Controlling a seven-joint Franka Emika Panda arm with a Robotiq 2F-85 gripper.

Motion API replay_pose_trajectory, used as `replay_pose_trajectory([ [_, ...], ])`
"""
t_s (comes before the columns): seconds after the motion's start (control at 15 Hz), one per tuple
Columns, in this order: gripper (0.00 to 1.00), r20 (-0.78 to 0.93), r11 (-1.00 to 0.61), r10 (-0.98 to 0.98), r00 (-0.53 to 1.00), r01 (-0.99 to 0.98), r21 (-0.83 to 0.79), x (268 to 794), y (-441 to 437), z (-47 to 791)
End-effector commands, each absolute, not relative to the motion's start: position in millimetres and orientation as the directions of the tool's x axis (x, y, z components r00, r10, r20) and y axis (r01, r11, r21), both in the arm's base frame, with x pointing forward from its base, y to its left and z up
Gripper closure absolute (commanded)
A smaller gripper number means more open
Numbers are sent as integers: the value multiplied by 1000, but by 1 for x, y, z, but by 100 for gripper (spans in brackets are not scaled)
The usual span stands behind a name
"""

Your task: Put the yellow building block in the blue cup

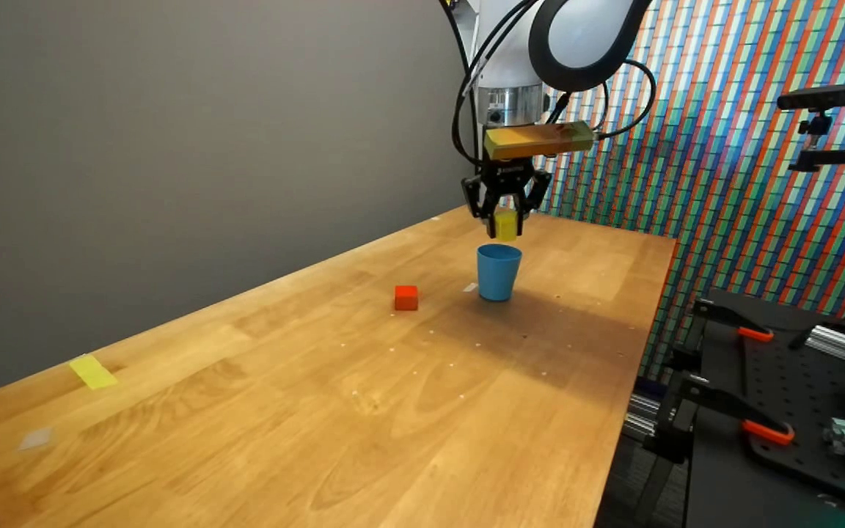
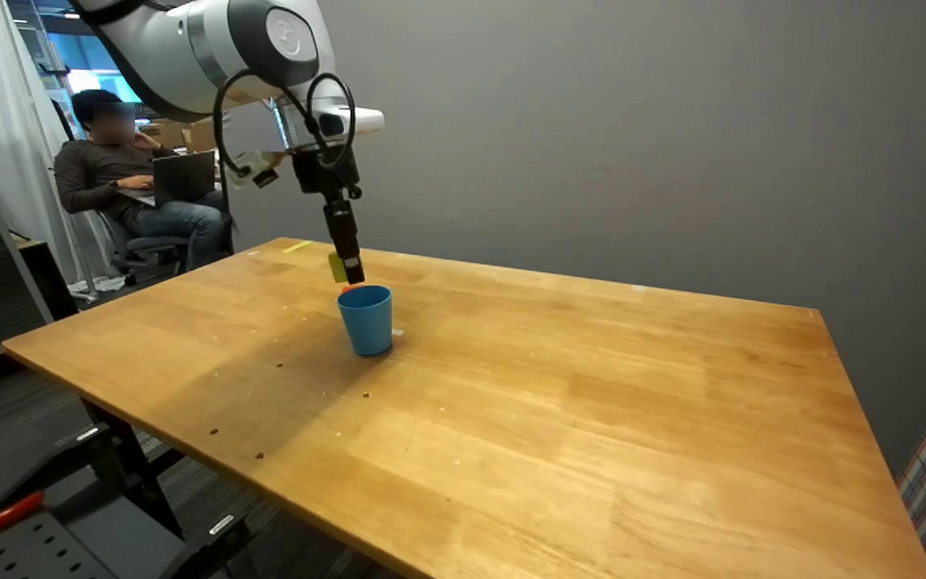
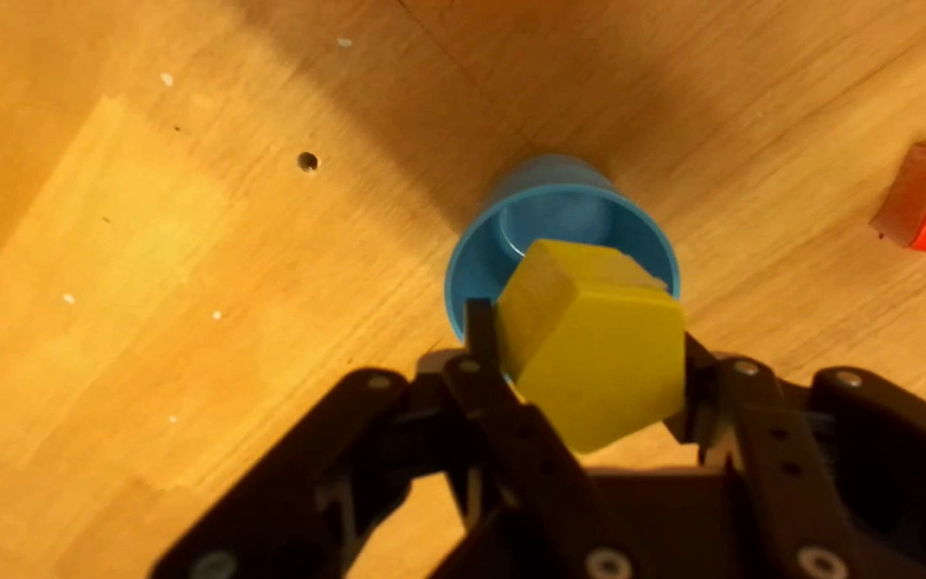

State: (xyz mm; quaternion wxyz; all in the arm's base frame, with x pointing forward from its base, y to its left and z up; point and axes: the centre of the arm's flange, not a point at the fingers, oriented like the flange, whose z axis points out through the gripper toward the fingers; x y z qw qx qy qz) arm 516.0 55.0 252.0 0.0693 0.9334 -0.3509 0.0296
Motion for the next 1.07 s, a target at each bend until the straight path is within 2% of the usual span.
replay_pose_trajectory([
  [0.0,30,97,-733,-670,736,-677,70,513,56,249],
  [0.07,29,107,-739,-663,741,-671,62,513,57,249],
  [0.13,23,116,-744,-657,745,-665,59,513,58,251],
  [0.33,1,153,-759,-636,757,-649,55,515,61,258],
  [0.47,0,164,-797,-586,794,-601,65,513,67,268],
  [1.0,0,148,-980,-183,972,-192,54,494,133,332],
])
